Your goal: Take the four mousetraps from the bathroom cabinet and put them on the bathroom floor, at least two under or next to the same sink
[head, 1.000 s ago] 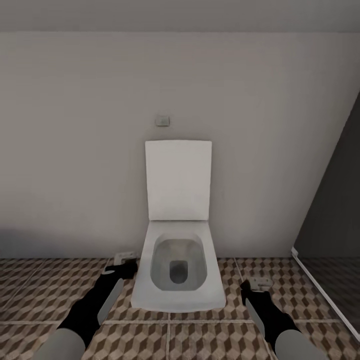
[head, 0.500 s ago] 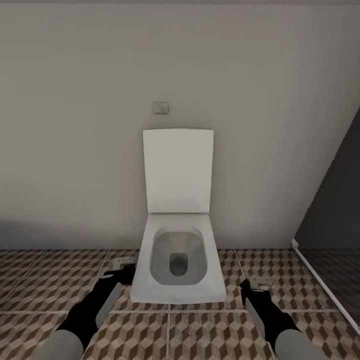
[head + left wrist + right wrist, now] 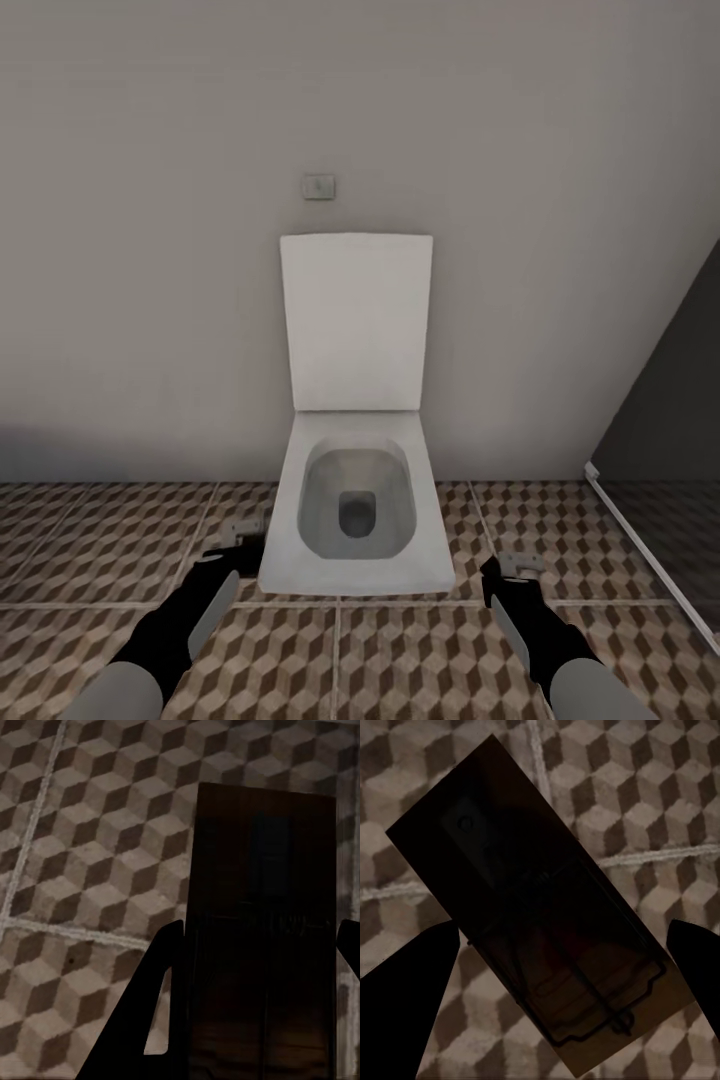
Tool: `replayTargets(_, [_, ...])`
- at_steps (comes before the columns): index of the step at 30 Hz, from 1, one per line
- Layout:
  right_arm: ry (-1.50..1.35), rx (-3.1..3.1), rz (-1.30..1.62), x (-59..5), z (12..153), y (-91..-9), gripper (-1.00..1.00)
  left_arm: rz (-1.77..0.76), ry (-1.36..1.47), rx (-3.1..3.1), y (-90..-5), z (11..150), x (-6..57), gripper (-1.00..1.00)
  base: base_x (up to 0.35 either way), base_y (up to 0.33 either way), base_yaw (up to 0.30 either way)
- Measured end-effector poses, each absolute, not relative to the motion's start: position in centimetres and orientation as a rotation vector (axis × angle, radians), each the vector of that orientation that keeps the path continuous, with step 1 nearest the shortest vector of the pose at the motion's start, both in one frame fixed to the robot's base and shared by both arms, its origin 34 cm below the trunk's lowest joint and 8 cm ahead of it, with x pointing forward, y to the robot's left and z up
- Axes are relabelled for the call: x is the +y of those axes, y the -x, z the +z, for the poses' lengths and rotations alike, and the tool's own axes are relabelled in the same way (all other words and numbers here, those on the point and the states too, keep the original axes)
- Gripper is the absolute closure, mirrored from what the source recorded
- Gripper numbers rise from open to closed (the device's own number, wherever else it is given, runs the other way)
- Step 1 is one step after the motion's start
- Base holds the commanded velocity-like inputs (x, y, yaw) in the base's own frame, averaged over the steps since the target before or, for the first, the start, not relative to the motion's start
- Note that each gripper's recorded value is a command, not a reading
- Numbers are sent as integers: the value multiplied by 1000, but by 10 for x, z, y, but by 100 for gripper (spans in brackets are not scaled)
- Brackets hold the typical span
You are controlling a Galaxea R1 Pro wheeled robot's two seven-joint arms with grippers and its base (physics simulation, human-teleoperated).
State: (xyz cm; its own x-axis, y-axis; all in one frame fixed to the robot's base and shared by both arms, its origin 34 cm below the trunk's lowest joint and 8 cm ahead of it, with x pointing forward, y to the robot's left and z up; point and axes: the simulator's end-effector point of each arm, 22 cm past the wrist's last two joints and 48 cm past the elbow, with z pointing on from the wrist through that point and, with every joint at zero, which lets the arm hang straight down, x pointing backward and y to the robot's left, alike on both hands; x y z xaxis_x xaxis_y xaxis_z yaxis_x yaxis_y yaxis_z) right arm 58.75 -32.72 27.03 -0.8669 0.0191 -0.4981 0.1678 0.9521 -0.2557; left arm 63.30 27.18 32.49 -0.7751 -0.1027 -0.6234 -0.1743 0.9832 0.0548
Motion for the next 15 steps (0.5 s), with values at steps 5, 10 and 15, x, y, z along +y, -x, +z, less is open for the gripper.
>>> replayTargets(5, [-129,2616,-401,-327,260,-583,100,157,196,2503,-623,306,275,100,0,0,0])
replayTargets(10, [-126,2637,-404,-327,249,-578,100,166,199,2530,-616,291,278,100,0,0,0])
replayTargets(15, [-122,2657,-406,-327,238,-573,100,190,198,2550,-611,280,289,100,0,0,0])
